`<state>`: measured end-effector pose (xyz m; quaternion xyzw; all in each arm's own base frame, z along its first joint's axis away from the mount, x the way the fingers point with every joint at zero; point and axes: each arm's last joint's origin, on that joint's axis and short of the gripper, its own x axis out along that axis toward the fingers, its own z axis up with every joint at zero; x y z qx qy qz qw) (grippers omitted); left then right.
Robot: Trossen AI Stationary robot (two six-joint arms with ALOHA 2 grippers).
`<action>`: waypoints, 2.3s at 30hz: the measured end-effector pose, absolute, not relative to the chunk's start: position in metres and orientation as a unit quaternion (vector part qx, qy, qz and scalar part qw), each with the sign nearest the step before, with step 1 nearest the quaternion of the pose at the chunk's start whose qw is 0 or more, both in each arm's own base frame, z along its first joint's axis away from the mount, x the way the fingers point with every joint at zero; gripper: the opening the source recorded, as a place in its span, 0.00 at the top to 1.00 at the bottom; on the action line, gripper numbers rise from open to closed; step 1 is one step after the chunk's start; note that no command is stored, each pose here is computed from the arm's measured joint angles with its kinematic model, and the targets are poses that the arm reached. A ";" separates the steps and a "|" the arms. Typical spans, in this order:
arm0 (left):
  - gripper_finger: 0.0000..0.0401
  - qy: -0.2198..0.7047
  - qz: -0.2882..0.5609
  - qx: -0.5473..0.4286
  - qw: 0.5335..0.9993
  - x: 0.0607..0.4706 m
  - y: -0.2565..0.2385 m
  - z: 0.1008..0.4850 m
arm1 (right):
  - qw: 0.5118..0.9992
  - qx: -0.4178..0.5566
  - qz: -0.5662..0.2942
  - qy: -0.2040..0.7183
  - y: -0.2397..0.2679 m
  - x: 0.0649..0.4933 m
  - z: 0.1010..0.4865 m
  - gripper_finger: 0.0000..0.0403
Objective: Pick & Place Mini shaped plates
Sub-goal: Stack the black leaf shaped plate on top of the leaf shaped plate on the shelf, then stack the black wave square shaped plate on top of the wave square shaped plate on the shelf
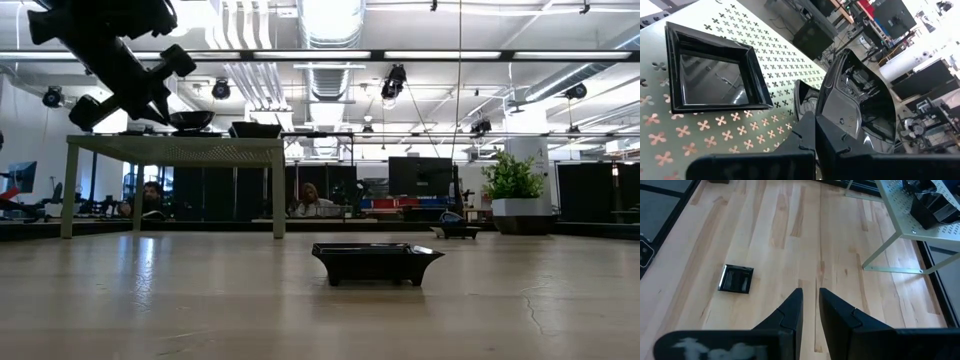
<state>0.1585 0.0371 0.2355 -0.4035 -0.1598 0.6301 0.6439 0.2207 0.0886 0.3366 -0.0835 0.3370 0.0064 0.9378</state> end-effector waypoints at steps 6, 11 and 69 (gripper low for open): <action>0.99 -0.154 0.632 -0.401 0.645 0.160 0.037 0.234 | 0.939 -0.083 0.007 0.335 0.089 0.221 0.337 0.85; 0.94 -0.142 0.633 -0.393 0.652 0.160 0.037 0.234 | 0.940 -0.083 0.008 0.330 0.089 0.222 0.338 0.85; 1.00 0.259 0.107 -0.022 0.960 0.157 -0.096 0.289 | 0.941 -0.079 0.007 0.330 0.089 0.222 0.338 0.85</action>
